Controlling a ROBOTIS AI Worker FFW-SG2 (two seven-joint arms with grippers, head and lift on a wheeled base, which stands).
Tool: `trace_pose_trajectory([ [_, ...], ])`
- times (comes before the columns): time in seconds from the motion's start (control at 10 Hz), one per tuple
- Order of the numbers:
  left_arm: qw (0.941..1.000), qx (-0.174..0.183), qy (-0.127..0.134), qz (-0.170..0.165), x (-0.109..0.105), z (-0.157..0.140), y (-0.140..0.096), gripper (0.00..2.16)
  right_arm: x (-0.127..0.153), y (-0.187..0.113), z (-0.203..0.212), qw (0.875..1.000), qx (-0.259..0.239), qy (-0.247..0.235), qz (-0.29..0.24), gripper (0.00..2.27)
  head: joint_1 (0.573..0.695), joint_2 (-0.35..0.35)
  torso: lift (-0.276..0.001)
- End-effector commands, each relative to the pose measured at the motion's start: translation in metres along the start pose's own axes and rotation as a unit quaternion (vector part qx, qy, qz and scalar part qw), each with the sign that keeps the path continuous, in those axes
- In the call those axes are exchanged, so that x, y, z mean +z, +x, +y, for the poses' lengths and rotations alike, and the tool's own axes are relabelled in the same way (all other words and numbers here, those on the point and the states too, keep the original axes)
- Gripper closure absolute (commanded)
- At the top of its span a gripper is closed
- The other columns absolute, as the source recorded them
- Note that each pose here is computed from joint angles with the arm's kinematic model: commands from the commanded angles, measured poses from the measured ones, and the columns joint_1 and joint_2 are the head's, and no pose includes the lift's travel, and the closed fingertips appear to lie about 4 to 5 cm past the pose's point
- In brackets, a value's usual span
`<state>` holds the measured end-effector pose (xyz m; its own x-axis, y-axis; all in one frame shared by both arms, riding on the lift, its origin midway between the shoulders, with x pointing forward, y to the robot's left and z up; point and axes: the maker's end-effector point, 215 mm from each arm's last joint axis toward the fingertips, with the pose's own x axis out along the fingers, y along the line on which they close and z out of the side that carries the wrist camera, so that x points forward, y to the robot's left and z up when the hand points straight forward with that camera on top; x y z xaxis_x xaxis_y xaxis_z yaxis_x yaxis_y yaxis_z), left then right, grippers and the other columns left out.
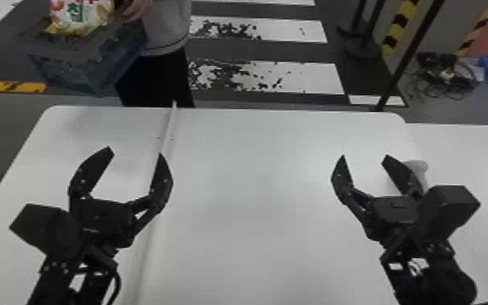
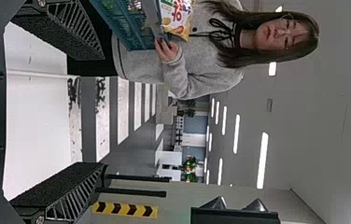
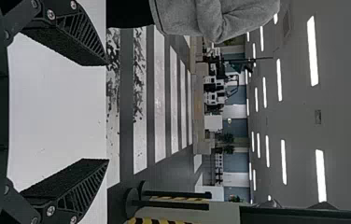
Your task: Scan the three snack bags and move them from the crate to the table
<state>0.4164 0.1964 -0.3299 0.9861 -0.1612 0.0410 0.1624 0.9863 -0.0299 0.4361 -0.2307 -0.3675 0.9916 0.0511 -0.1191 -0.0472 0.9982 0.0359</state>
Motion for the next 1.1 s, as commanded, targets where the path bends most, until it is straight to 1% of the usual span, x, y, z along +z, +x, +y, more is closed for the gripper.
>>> trace_pose_trajectory([
  [0.0, 1.0, 0.001, -0.004, 0.0, 0.0, 0.0, 0.0, 0.05, 0.0, 0.0, 0.0, 1.0, 0.0, 0.0, 0.0, 0.15, 0.695, -0.045, -0.062],
  [0.3, 1.0, 0.003, -0.004, 0.003, -0.003, 0.001, -0.001, 0.05, 0.0, 0.0, 0.0, 1.0, 0.0, -0.001, 0.0, 0.15, 0.695, -0.045, -0.062],
  [0.5, 0.9998, 0.009, -0.006, -0.019, 0.006, 0.004, -0.003, 0.05, 0.0, 0.0, 0.0, 1.0, 0.0, -0.001, 0.0, 0.15, 0.695, -0.043, -0.062],
  [0.7, 0.9998, 0.009, 0.0, -0.019, 0.005, 0.001, -0.003, 0.05, 0.0, 0.0, 0.0, 1.0, 0.0, -0.001, 0.0, 0.15, 0.695, -0.039, -0.062],
  [1.0, 0.9997, 0.012, 0.001, -0.024, 0.011, 0.0, -0.001, 0.05, -0.002, -0.001, 0.0, 1.0, 0.0, -0.001, 0.002, 0.15, 0.695, -0.043, -0.062],
])
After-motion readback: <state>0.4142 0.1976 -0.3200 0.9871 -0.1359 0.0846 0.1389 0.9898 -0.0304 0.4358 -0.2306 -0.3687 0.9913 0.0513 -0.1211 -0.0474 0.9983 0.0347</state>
